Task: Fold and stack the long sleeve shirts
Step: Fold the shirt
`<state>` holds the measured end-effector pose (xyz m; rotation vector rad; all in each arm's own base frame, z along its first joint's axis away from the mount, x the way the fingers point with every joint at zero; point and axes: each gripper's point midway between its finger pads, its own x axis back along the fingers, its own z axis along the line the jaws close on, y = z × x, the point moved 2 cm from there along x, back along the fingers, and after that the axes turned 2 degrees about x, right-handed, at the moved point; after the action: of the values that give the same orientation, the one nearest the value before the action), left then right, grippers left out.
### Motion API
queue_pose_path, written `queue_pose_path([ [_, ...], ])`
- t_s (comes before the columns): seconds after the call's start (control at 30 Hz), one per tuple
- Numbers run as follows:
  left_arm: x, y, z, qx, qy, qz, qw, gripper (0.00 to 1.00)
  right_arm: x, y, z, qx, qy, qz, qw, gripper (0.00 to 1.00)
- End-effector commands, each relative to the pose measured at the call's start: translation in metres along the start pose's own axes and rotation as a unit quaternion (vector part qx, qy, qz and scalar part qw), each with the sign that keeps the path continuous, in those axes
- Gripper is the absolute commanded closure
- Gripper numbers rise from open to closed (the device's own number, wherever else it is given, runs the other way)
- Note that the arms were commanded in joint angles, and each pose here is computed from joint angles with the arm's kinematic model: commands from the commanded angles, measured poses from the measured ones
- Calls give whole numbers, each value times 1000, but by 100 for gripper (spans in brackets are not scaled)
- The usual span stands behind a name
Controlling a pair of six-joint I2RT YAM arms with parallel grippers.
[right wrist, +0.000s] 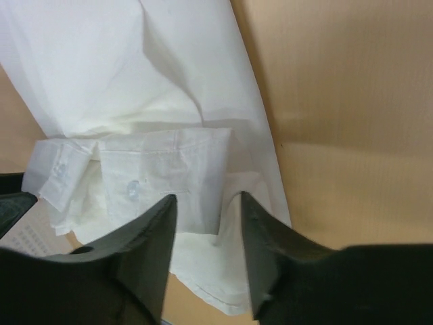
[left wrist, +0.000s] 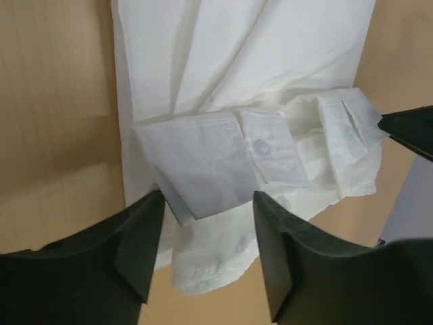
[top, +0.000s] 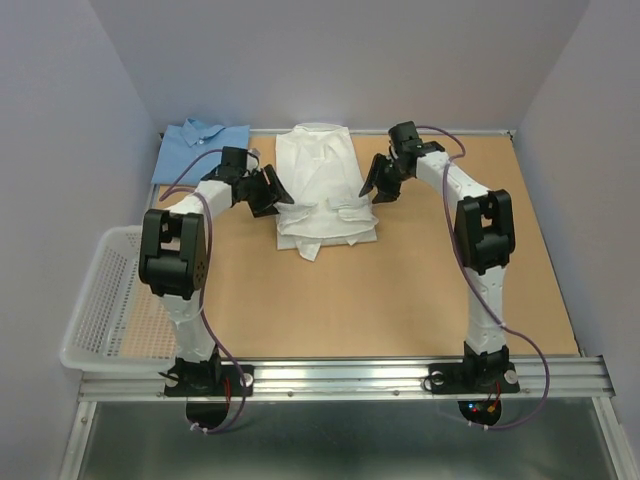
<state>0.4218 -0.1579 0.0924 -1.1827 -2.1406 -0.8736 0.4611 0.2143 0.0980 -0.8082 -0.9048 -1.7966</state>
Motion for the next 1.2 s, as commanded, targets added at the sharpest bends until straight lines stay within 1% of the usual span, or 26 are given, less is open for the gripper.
queue_pose_path([
  [0.0,40,45,-49,-47,-51,-79,994,27,31,41,27,49,26,-77,995,45],
  [0.03,49,51,-58,-56,-58,-93,992,22,35,44,29,53,24,-86,995,42],
  [0.07,56,59,-66,-66,-64,-110,990,21,44,51,33,59,25,-101,993,35],
  [0.17,79,71,-81,-85,-65,-150,983,18,58,61,31,70,12,-129,989,29],
  [0.2,84,72,-81,-88,-62,-159,981,18,62,63,30,75,5,-138,988,29],
  [0.23,99,74,-89,-97,-69,-180,976,18,73,63,33,93,6,-147,985,29],
  [0.27,100,69,-81,-95,-55,-186,977,18,79,63,33,101,5,-152,983,29],
  [0.3,104,67,-79,-93,-50,-192,976,18,75,55,26,106,-2,-143,984,29],
  [0.33,117,63,-82,-97,-53,-205,973,19,87,52,27,120,-1,-151,981,29],
  [0.37,113,52,-67,-91,-37,-200,975,19,88,46,23,121,-4,-147,982,30],
  [0.43,117,38,-55,-88,-24,-200,976,21,80,26,5,123,-14,-130,984,31],
  [0.47,127,33,-56,-90,-27,-212,973,23,92,22,7,125,-9,-141,982,32],
  [0.5,120,16,-39,-82,-14,-196,977,23,95,17,4,126,-8,-146,981,35],
  [0.53,120,9,-33,-77,-11,-194,978,25,93,13,0,129,-7,-151,980,36],
  [0.63,115,-27,-4,-56,4,-176,983,28,84,-19,-29,116,-21,-129,985,39],
  [0.73,108,-43,9,-42,5,-165,985,28,77,-36,-34,105,4,-121,987,40],
  [0.8,98,-57,24,-32,16,-148,988,28,68,-55,-44,93,15,-102,990,40],
  [0.9,85,-69,40,-19,28,-127,991,28,57,-74,-48,67,42,-87,993,40],
  [1.0,65,-77,54,-6,33,-109,993,31,46,-80,-51,48,67,-103,991,40],
  [1.03,65,-78,54,-4,33,-109,994,31,43,-83,-53,47,71,-102,991,40],
  [1.17,43,-84,62,6,40,-82,996,34,32,-91,-55,42,93,-98,990,40],
])
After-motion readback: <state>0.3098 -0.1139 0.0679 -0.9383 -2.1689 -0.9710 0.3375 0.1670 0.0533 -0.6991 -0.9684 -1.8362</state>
